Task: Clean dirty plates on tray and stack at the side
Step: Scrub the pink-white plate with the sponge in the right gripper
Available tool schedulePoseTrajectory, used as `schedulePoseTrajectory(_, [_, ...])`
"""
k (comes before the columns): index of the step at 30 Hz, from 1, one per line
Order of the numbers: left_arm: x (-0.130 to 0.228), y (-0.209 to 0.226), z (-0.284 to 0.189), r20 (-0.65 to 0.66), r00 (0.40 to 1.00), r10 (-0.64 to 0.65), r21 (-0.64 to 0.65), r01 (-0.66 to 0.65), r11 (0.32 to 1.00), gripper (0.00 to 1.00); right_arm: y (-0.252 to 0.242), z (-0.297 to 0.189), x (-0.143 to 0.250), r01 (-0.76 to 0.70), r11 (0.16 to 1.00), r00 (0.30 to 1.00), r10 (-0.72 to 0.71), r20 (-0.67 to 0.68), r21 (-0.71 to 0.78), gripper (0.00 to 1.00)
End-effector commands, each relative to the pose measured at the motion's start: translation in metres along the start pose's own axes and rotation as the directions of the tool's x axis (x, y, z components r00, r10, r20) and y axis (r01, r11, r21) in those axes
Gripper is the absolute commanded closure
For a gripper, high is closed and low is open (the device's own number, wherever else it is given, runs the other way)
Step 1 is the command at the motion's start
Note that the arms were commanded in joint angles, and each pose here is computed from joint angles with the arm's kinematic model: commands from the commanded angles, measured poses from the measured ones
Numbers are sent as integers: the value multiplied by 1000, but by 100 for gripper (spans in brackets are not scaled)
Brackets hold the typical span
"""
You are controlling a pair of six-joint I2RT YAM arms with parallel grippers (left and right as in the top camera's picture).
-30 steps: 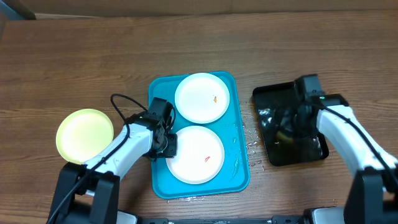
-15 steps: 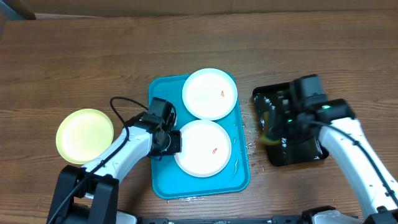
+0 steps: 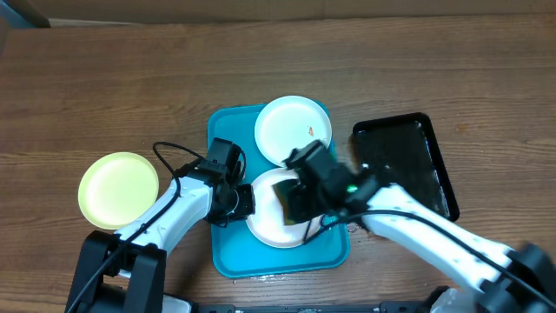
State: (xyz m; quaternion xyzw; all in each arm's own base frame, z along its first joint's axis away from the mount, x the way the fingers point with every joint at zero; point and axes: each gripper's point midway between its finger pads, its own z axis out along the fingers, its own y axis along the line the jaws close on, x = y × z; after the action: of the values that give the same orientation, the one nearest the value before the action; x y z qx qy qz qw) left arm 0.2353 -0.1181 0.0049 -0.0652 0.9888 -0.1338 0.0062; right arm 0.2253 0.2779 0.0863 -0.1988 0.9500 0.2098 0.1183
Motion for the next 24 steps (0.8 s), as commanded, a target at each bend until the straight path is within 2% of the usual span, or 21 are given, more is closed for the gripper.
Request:
schedulePoseTrajectory(1, [9,3,6,-35,999,-30,-2,30,1000,96,-12,34,8,-2,997,1000,5,-29,77,96])
schedulePoseTrajectory(4, [9,3,6,-37,999,-31,-3,31,1000,96,-22,56,11,-40,993,998,46,-51,110,96])
schedulePoseTrajectory(11, [8,6,6,-31,999,-31,-20,31,999,96,-69,86,32,-95,947,985,134,-109,306,96])
schedulePoseTrajectory(16, [6,20,5,-10,999,-34,-97,33,995,96,-117,65,41,-228,817,958,285,-26,530,96])
schedulePoseTrajectory(24, [7,30,4,-3,999,-41,-153,40,987,96,-170,31,49,-294,656,926,375,38,695,96])
